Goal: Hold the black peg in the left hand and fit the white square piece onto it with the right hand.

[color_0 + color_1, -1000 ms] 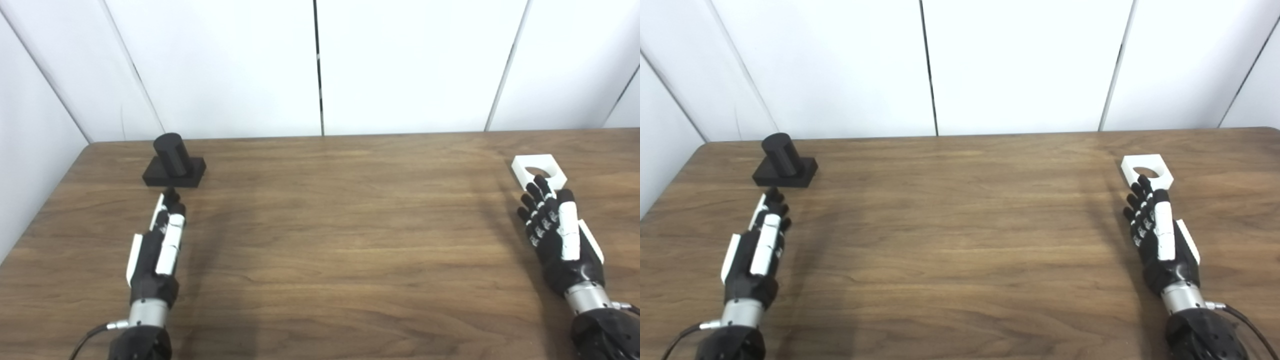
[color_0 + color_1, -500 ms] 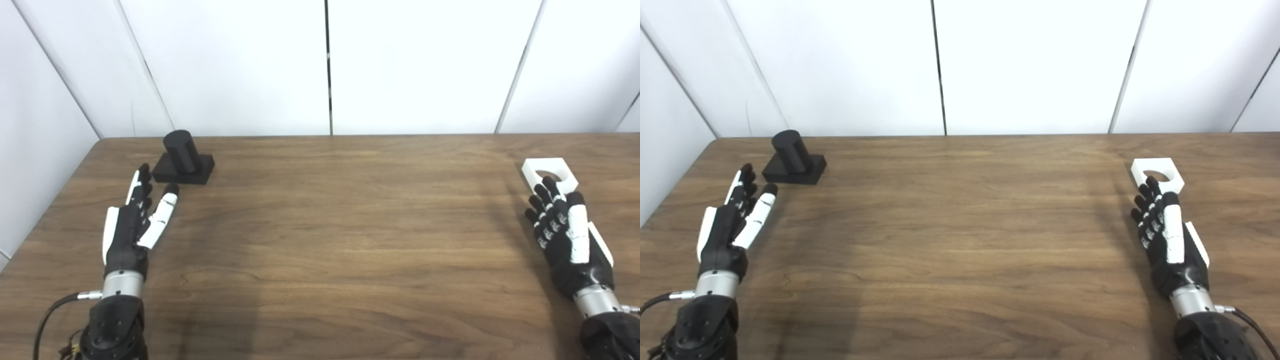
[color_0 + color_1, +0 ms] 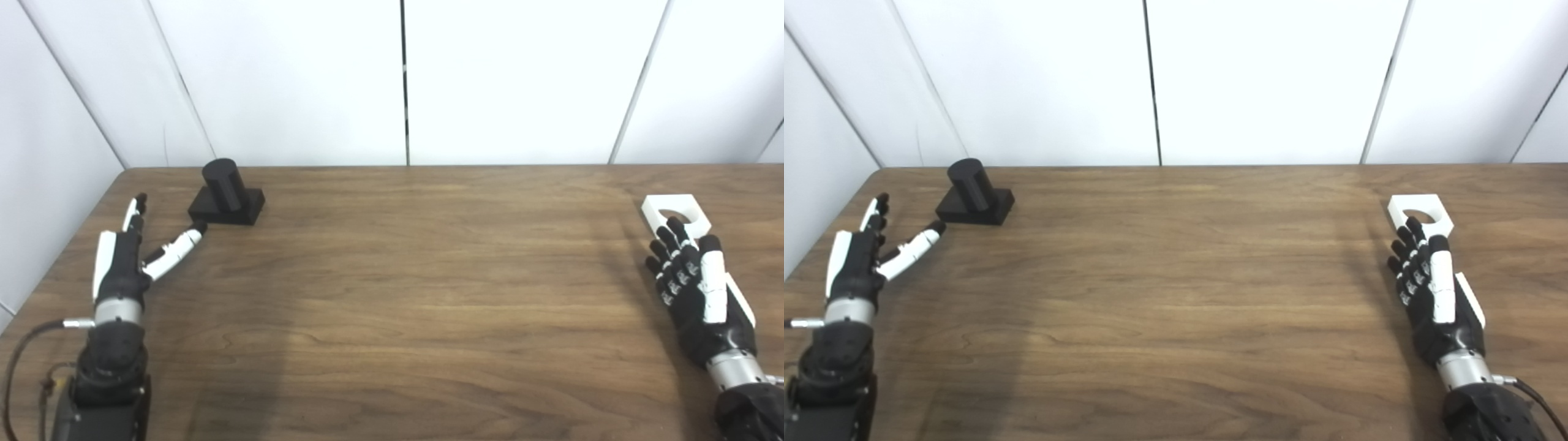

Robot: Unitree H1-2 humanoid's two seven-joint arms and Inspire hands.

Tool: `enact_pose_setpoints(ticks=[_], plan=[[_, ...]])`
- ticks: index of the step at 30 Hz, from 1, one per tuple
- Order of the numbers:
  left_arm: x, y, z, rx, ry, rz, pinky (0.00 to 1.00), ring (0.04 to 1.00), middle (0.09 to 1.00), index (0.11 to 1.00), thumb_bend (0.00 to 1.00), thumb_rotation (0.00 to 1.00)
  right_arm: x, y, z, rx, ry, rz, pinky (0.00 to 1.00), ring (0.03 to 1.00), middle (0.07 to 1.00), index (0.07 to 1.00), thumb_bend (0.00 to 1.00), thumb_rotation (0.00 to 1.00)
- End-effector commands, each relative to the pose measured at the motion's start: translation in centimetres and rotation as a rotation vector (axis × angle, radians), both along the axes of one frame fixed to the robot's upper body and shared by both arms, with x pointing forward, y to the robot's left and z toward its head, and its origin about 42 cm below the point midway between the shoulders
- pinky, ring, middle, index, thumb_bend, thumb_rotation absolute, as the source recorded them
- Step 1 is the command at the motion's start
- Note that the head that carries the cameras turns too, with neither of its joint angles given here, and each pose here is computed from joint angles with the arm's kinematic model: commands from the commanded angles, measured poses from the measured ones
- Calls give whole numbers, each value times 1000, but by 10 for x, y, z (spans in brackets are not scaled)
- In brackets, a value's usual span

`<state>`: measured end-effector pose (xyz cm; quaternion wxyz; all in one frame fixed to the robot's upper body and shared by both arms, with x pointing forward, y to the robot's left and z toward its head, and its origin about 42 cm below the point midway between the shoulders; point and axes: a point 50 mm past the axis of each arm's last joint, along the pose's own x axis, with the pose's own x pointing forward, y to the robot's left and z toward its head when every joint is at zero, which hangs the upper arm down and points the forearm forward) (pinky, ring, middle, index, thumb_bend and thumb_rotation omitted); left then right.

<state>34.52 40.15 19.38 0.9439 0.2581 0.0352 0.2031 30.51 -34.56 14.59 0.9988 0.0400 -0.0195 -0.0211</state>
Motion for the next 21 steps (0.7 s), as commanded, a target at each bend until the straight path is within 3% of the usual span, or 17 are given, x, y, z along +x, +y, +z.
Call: enact_pose_setpoints(ticks=[1,5,14,21], plan=[[14,9,33,96,-77,-1,889,974,1000,1000,845,467,3,2,9,-5,-29,26,1000,1000,1000,1000,581,1000],[26,16,38,166,-32,-10,921,990,1000,1000,884,491,2,-1,6,-20,-25,34,1000,1000,1000,1000,591,1000],[49,38,58,301,49,-66,1000,1000,1000,985,999,342,-1,-3,6,-27,-23,32,1000,1000,1000,1000,614,1000],[66,43,84,512,142,-90,1000,1000,1000,865,1000,315,-1,-1,6,-41,-17,35,1000,1000,1000,1000,627,1000]])
